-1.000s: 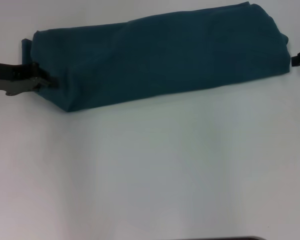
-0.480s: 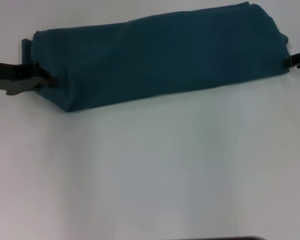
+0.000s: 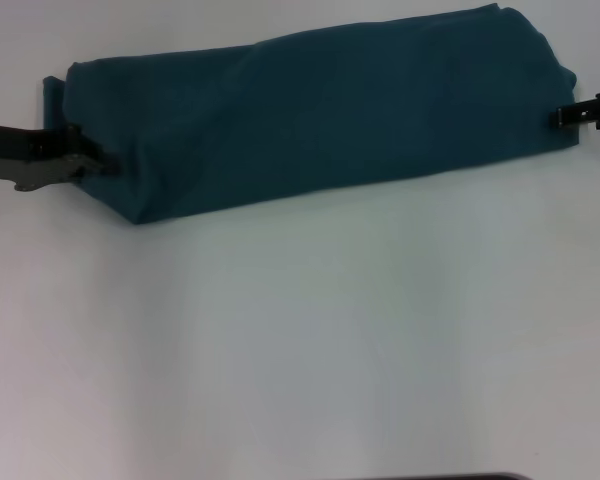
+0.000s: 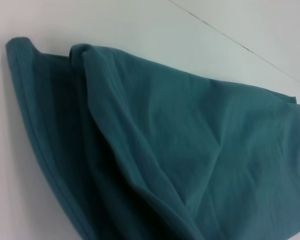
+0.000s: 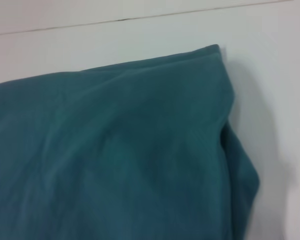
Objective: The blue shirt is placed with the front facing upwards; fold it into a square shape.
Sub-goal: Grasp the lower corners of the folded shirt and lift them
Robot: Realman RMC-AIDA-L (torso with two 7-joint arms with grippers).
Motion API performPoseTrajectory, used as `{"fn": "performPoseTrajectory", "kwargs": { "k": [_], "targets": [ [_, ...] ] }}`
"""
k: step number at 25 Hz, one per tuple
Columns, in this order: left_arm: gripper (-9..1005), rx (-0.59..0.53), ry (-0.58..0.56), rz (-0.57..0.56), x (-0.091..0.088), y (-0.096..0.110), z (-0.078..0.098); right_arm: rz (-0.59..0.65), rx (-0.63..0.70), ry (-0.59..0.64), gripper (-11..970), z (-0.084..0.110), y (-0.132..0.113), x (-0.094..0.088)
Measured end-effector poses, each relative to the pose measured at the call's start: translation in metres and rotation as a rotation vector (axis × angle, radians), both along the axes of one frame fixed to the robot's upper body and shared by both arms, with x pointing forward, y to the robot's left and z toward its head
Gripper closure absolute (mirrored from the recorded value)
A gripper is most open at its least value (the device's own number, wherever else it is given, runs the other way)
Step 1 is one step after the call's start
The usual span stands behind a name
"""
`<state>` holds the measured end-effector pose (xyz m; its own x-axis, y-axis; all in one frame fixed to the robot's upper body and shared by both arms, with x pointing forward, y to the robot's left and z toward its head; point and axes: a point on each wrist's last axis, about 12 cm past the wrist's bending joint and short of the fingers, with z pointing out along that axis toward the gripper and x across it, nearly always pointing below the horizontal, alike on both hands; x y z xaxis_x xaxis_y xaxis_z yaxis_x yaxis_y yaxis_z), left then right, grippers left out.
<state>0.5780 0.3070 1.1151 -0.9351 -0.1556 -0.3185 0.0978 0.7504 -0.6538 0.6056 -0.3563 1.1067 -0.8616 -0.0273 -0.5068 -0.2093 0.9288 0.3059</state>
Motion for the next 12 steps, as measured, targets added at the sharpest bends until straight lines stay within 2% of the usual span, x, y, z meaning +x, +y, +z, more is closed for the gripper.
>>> {"fn": "performPoseTrajectory", "kwargs": {
  "k": [5, 10, 12],
  "targets": [
    [980, 0.0, 0.001, 0.001, 0.0, 0.0, 0.0, 0.016, -0.008, -0.007, 108, -0.003, 0.008, 0.001],
    [982, 0.0, 0.001, 0.001, 0.0, 0.001, 0.0, 0.026, -0.007, -0.013, 49, -0.003, 0.013, 0.004],
    [982, 0.0, 0.002, 0.001, 0.0, 0.001, 0.0, 0.029, -0.004, -0.015, 77, -0.003, 0.015, 0.005]
  ]
}}
